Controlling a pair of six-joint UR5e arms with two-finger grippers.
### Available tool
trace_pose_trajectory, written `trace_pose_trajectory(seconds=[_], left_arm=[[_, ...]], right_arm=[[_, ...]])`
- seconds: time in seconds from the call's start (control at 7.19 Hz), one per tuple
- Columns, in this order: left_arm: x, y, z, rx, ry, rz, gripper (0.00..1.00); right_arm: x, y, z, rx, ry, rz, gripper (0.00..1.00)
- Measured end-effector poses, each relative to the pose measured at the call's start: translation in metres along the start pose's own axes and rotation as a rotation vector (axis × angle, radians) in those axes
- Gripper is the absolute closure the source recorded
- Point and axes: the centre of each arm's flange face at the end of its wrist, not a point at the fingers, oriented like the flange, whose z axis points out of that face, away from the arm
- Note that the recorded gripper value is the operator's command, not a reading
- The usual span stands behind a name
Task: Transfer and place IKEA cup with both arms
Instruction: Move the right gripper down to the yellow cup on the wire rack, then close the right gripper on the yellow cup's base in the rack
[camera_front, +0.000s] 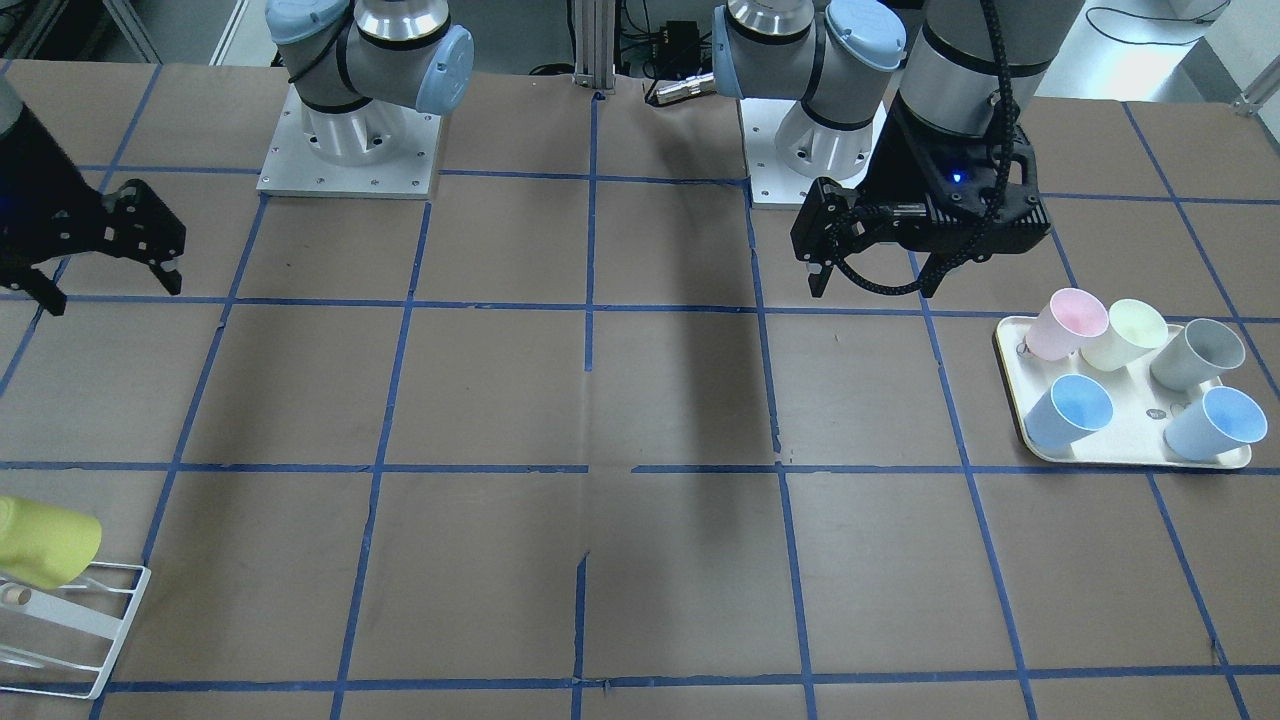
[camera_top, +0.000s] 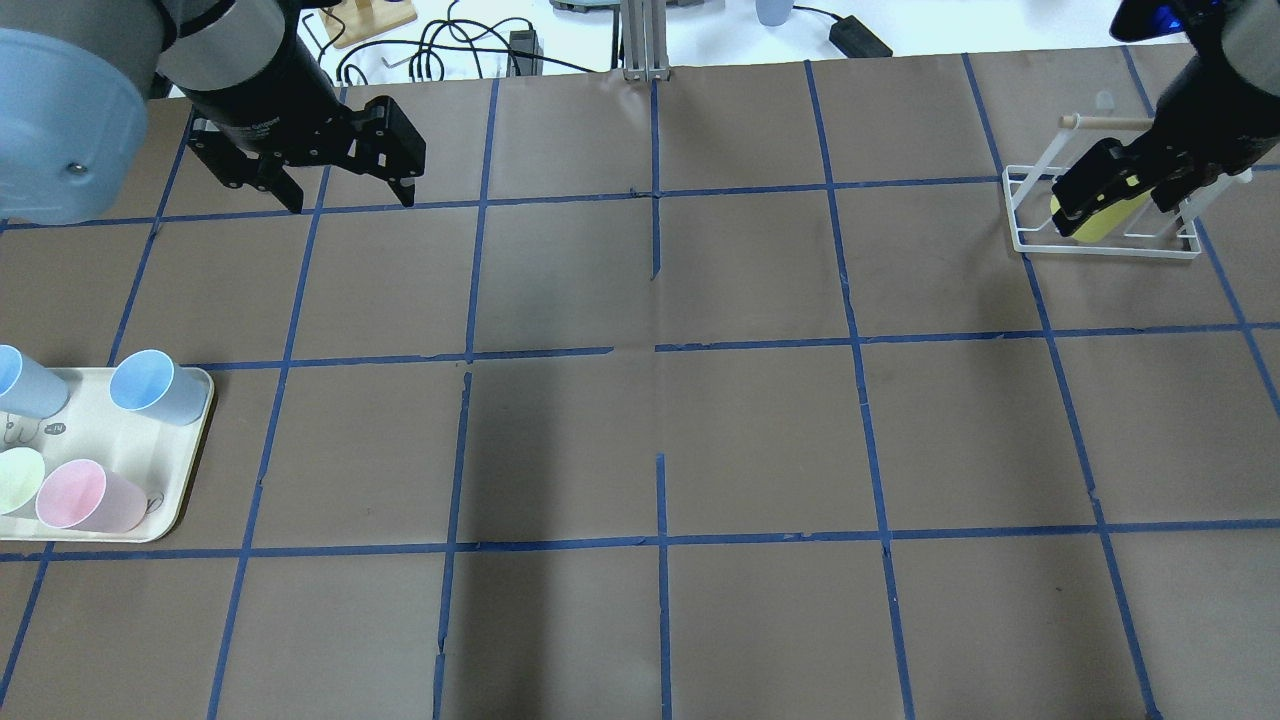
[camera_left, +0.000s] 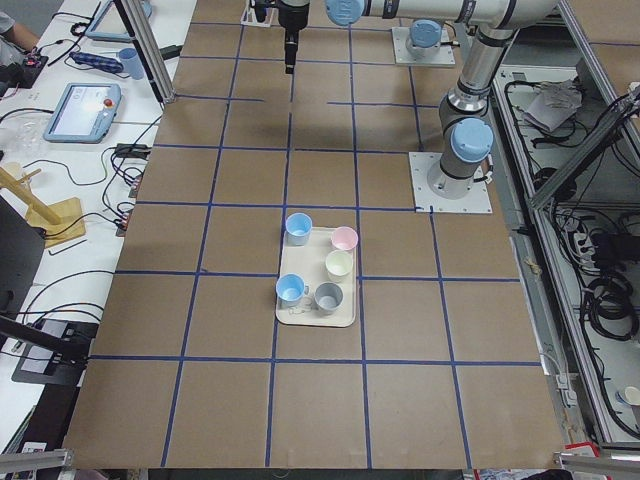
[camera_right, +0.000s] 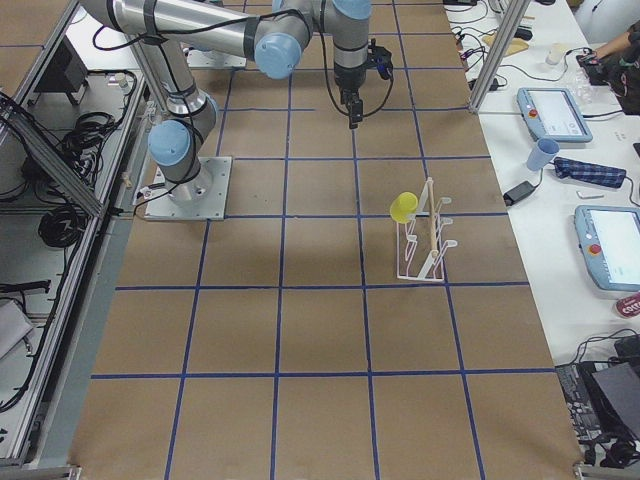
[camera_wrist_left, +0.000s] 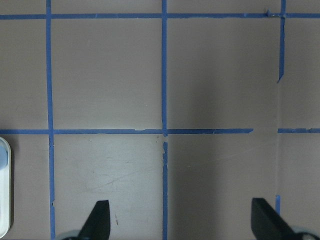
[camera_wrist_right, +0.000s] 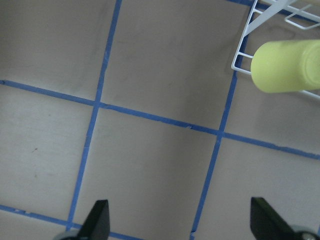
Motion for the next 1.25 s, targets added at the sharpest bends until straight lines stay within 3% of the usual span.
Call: trace_pose_trajectory(seconds=[0.42, 0.7, 1.25], left_arm=[[0.001, 0.001, 0.001, -0.002, 0.000, 0.001, 0.00], [0.001, 0.001, 0.001, -0.002, -0.002, 0.003, 0.00], [0.000, 0.002, 0.001, -0.002, -0.004, 0.005, 0.00]], right_arm=[[0.058, -0.031, 0.025, 0.021, 0.022, -0.052, 0.00], [0.097, -0.043, 0.045, 0.016, 0.007, -0.072, 0.00], [0.144, -0.057, 0.095, 0.063, -0.011, -0.067, 0.00]])
